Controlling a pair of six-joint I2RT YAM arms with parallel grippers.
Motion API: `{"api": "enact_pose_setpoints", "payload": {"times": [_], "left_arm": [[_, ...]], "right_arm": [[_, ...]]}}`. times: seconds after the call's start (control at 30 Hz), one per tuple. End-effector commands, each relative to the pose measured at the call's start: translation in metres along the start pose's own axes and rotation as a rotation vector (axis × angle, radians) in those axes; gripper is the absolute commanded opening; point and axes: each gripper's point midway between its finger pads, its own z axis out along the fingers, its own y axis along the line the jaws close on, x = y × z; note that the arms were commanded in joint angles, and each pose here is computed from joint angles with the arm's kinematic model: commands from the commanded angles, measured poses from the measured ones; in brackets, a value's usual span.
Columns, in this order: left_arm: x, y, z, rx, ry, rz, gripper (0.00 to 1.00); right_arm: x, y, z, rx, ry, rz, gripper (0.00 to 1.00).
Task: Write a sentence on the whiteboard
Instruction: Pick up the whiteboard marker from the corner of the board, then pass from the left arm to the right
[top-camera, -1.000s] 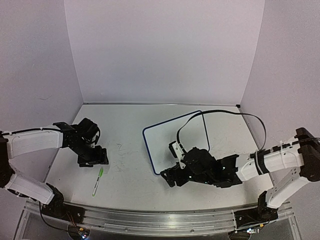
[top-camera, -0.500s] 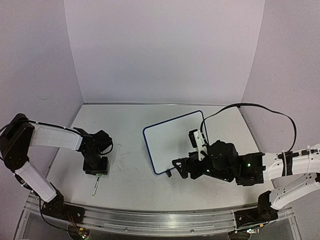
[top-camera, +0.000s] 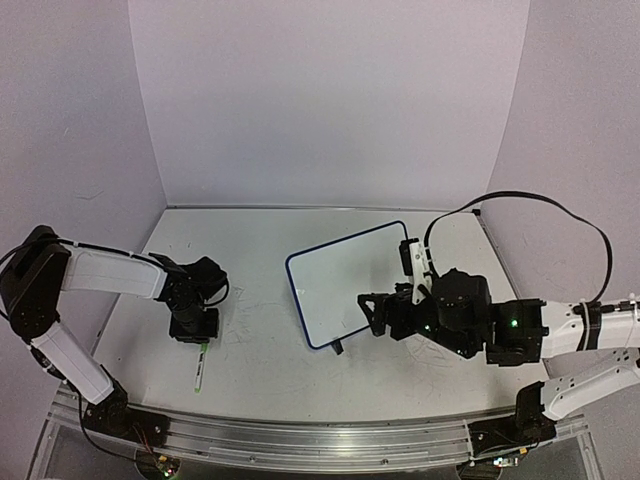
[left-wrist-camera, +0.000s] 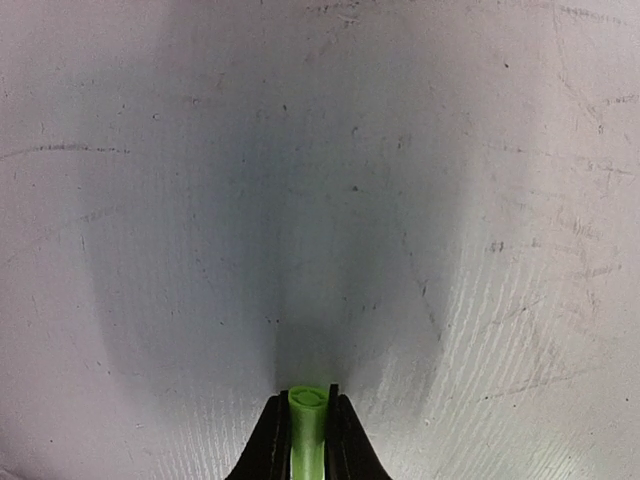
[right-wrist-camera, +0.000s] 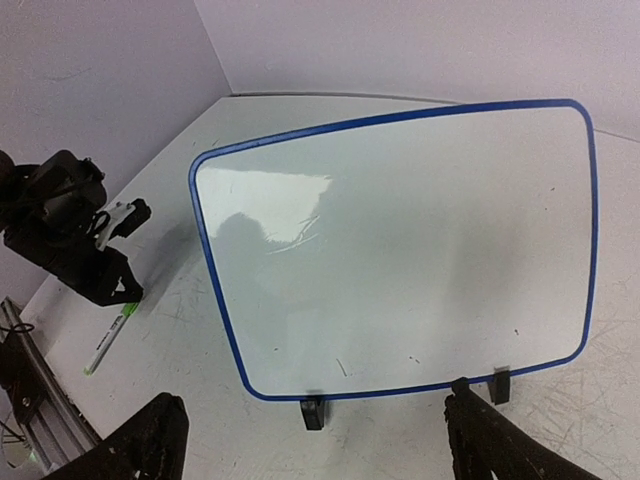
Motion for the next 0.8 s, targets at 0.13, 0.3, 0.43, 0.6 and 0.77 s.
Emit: {"api": "enact_pose_setpoints", "payload": {"times": [0.13, 0.3, 0.43, 0.6, 0.77], "left_arm": [[-0.035, -0.04, -0.079, 0.261, -0.136, -0.049, 0.0], [-0.063, -0.08, -0.175, 0.608, -0.325, -0.032, 0.0], [-0.072, -0.107, -0.256, 0.946, -0.492, 0.013, 0.0], [-0.073, -0.126, -0.331, 1.29, -0.678, 0.086, 0.0], [-0.06, -0.145, -0.351, 1.376, -0.745, 0.16, 0.0]], "right_arm": [[-0.034, 0.03, 0.013, -0.03, -0.035, 0.031, 0.93], [-0.034, 0.073, 0.03, -0.177, 0.021, 0.037, 0.92], [-0.038, 0.104, 0.042, -0.283, 0.029, 0.058, 0.91], [-0.058, 0.139, 0.053, -0.405, -0.018, 0.139, 0.92], [-0.086, 0.162, 0.05, -0.568, -0.046, 0.246, 0.92]]}}
